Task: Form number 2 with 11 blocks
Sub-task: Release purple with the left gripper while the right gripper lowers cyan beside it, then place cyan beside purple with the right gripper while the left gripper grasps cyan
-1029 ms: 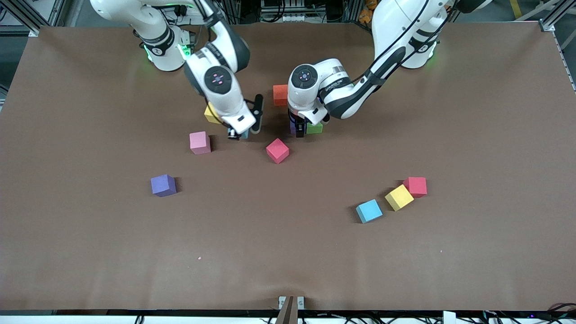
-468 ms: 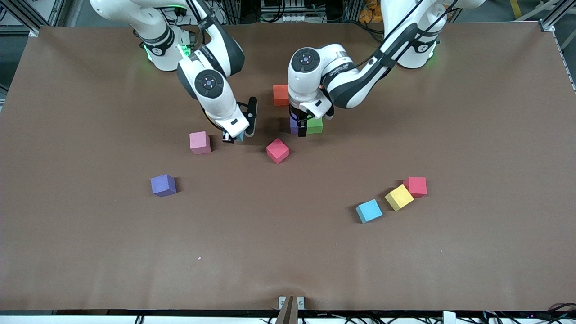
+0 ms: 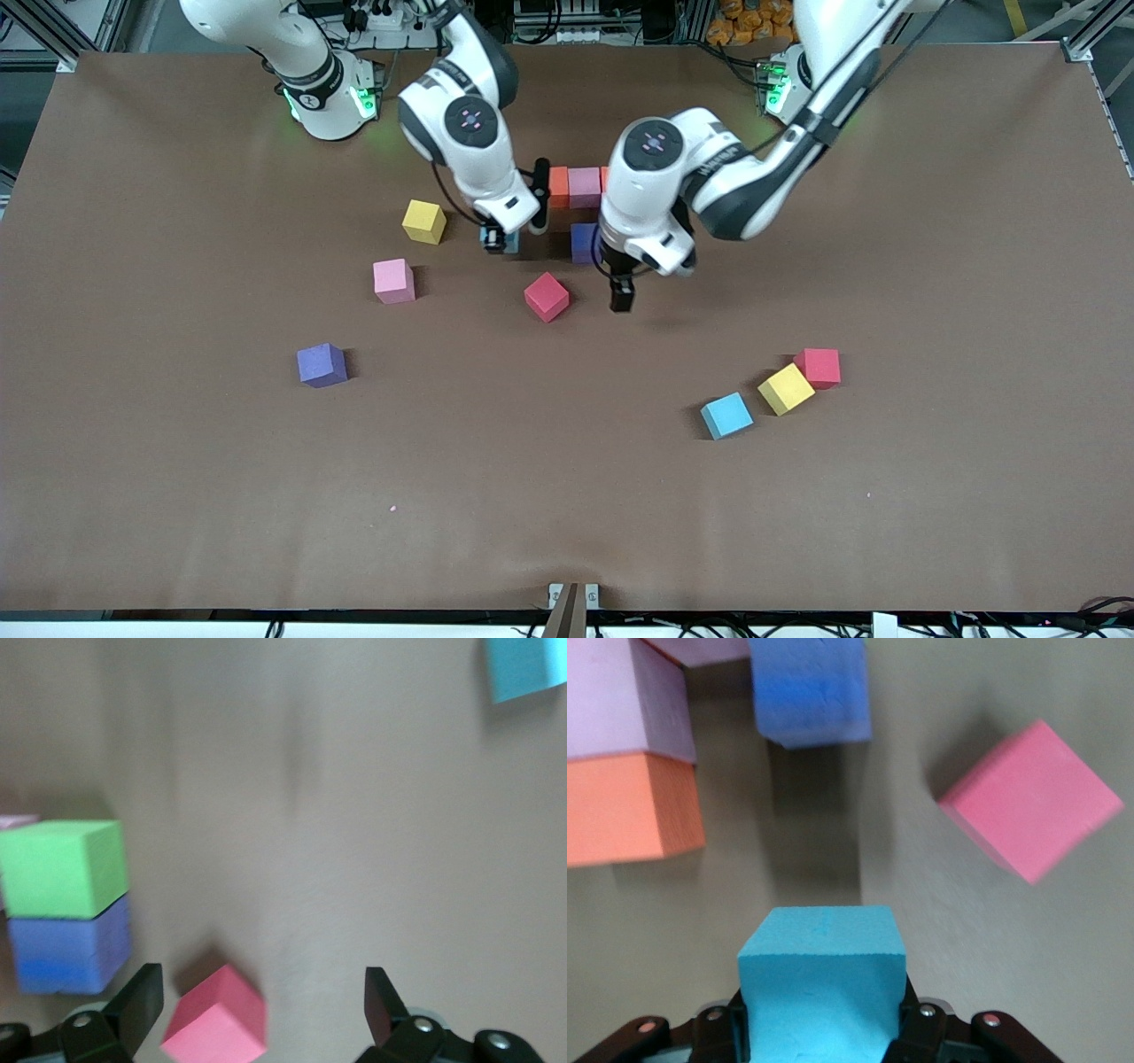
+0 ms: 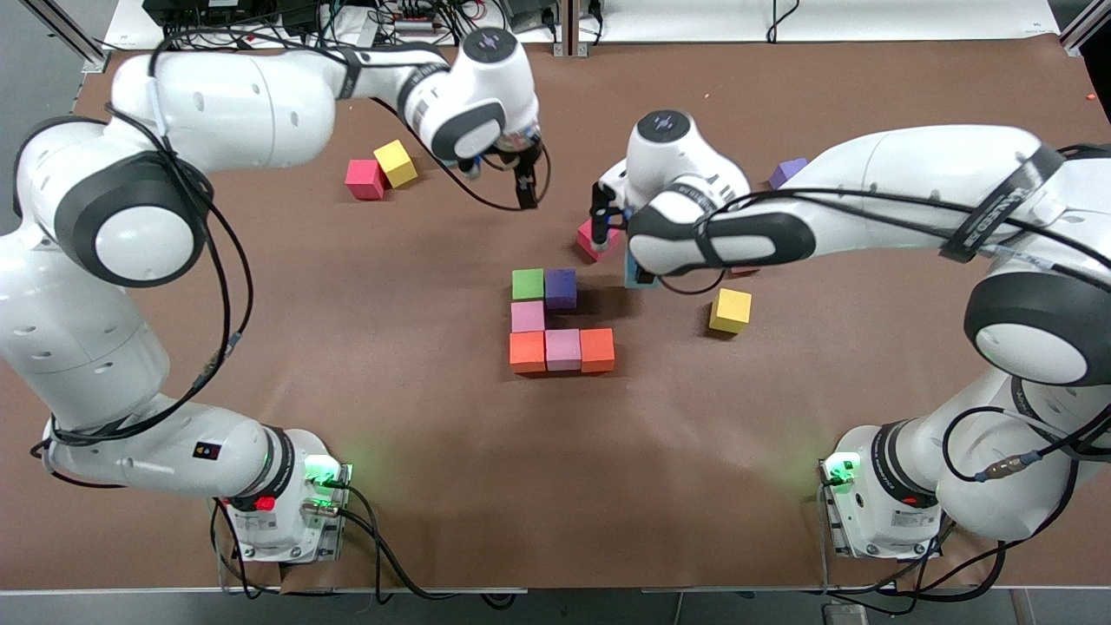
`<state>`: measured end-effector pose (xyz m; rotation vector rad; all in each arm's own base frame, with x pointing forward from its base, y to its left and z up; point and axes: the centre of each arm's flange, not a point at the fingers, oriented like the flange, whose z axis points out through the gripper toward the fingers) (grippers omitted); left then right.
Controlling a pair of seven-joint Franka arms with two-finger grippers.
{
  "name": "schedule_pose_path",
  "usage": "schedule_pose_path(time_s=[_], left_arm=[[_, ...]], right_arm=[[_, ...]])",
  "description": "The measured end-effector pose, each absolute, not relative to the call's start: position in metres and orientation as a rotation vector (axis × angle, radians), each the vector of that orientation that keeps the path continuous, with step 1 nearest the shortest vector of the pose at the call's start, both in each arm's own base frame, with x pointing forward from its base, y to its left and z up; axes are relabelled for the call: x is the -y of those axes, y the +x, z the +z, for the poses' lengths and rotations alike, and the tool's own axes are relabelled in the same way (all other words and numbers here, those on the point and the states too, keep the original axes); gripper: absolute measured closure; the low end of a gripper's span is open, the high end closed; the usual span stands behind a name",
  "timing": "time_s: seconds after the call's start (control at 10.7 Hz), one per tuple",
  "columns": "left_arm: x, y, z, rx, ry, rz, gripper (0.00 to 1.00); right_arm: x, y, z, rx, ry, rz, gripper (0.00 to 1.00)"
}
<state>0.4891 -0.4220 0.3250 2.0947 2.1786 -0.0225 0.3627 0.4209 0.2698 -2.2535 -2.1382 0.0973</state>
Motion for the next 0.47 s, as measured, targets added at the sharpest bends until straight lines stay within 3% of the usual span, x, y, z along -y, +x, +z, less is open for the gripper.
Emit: schedule_pose_path(time_s=[0.47], left_arm=[[0.343,0.55,0.317,-1.903,2.362,0.012,0.0]], right_arm=[[-0.453,0.343,0.236,2.139,-2.274,0.072,0.42]])
